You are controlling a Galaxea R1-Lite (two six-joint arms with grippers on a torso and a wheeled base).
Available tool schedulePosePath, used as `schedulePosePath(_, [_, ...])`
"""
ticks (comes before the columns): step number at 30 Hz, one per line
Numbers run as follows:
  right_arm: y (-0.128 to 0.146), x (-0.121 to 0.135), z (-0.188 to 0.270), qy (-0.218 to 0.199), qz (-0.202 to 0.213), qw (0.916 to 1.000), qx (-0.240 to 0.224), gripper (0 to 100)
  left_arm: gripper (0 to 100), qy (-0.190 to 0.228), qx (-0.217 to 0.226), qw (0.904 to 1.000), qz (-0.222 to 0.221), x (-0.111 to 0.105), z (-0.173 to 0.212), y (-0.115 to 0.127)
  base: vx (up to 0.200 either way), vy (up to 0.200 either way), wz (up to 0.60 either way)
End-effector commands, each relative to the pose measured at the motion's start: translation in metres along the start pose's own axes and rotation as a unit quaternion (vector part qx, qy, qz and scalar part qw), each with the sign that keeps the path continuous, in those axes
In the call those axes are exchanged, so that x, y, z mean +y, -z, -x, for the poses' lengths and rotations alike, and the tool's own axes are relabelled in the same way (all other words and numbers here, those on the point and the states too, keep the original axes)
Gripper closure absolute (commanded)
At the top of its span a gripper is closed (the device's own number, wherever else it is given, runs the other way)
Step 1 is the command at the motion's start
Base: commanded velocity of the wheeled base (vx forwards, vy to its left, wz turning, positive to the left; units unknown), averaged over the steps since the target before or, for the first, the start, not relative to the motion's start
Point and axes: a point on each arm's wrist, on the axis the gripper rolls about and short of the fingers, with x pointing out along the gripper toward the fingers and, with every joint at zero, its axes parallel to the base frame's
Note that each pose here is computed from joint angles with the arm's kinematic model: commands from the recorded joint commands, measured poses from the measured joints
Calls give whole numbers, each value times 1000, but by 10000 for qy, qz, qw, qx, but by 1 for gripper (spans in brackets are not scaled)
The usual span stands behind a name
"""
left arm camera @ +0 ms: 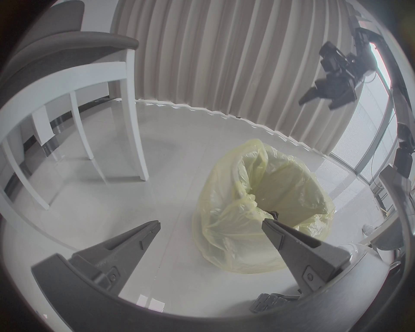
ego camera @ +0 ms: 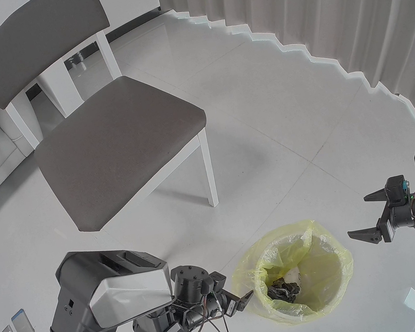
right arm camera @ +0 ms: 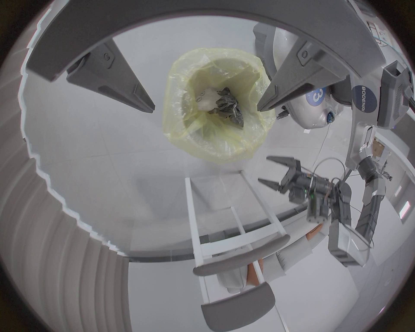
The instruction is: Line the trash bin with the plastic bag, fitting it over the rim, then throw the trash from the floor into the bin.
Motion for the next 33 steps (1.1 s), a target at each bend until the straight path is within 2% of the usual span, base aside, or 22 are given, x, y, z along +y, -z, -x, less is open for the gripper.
schedulePosePath(1, [-6, -5, 15, 252, 42, 9995, -193, 0, 0, -78, 46, 9998, -163, 9, -22, -19, 0, 0, 0])
schedulePosePath(10, [-7, -5, 18, 287, 75, 9993, -233, 0, 0, -49, 175, 9993, -335, 17, -60, -55, 0, 0, 0])
schedulePosePath(15, [-8, -5, 18, 293, 82, 9992, -245, 0, 0, -143, 362, 9984, -422, 23, -65, -61, 0, 0, 0])
schedulePosePath(24, [-10, -4, 18, 280, 119, 9992, -274, 0, 0, -378, 443, 9975, -405, 34, -61, -59, 0, 0, 0])
schedulePosePath(30, [-9, -7, 24, 406, 93, 9986, -311, 0, 0, -503, 491, 9971, -307, 46, -40, -58, 0, 0, 0])
schedulePosePath(33, [-11, -7, 29, 460, 95, 9982, -361, 0, 0, -676, 261, 9971, -234, 58, -27, -59, 0, 0, 0])
